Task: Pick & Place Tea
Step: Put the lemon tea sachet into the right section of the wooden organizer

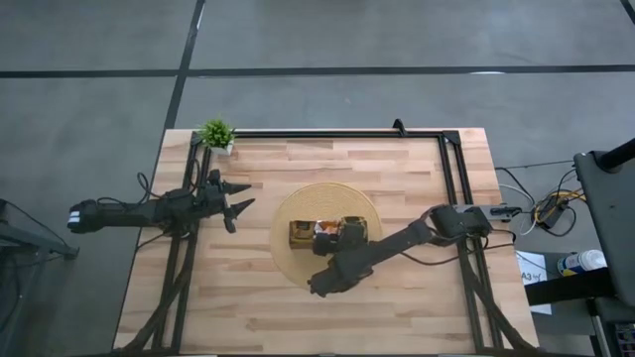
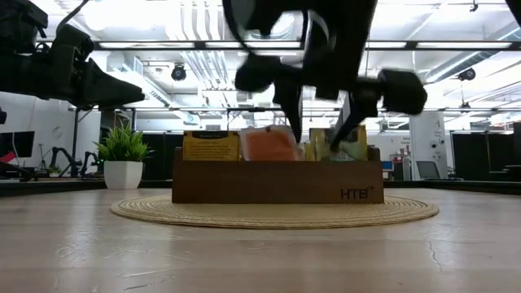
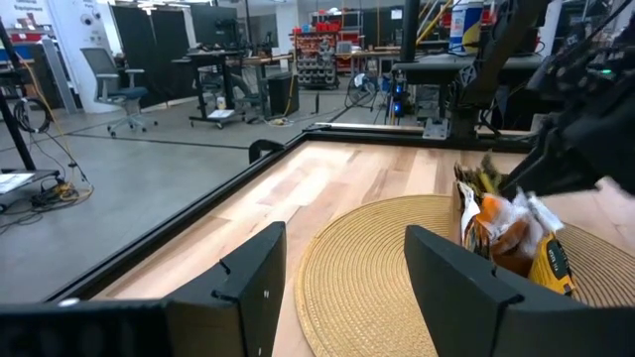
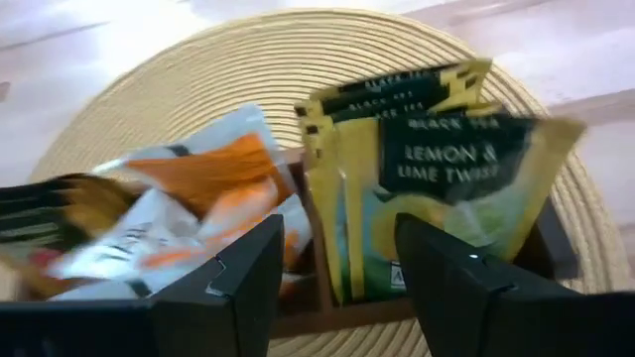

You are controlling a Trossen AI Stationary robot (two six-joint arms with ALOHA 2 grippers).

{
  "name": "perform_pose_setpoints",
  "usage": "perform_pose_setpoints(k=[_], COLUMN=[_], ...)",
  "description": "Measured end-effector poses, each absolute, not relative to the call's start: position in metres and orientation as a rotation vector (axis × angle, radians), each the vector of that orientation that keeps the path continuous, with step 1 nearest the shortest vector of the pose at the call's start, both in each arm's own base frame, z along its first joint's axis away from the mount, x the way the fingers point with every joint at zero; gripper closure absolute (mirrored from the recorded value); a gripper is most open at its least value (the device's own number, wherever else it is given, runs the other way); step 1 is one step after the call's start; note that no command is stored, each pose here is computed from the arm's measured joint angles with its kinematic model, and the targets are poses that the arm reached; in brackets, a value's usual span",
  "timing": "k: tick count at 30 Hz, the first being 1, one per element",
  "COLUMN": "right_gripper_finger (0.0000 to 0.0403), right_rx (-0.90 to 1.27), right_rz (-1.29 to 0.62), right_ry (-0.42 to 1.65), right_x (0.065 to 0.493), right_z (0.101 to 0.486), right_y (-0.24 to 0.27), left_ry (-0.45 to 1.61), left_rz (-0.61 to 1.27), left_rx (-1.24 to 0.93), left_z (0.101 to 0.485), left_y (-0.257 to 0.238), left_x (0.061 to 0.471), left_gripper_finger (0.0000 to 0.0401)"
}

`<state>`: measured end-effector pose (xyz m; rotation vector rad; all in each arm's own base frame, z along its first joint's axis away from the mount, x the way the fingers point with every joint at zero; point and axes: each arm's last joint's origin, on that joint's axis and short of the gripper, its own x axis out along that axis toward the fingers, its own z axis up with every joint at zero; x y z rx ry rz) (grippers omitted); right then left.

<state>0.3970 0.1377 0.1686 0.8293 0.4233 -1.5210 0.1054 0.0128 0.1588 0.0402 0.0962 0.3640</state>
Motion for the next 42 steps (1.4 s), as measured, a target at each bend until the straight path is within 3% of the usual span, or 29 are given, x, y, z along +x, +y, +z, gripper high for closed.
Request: perform_pose_setpoints(k=[7,22,42], right_gripper_finger=[0.0209,0.0209,0.0209], right_rx=[0.846,0.804,0.653], right_rz=[-1.593,-1.412,-1.455], right_ry=[0.493,0.351,0.261], right_x=[0.395,0.408,0.398], right_z=[0.152,0.198,0.199], right_y=[0.130,0.138,0.129], left_ry=[0.096,0.096,0.096], left_rz=[0.364,0.363,0.363], left_rx=[0.040,0.040,0.040], left_z=[0.159,0.159,0.159], left_y=[0.013,0.013,0.013], left_x=[0.105,0.105,0.105], left_gripper_finger=[0.0199,0.0199,0.0199])
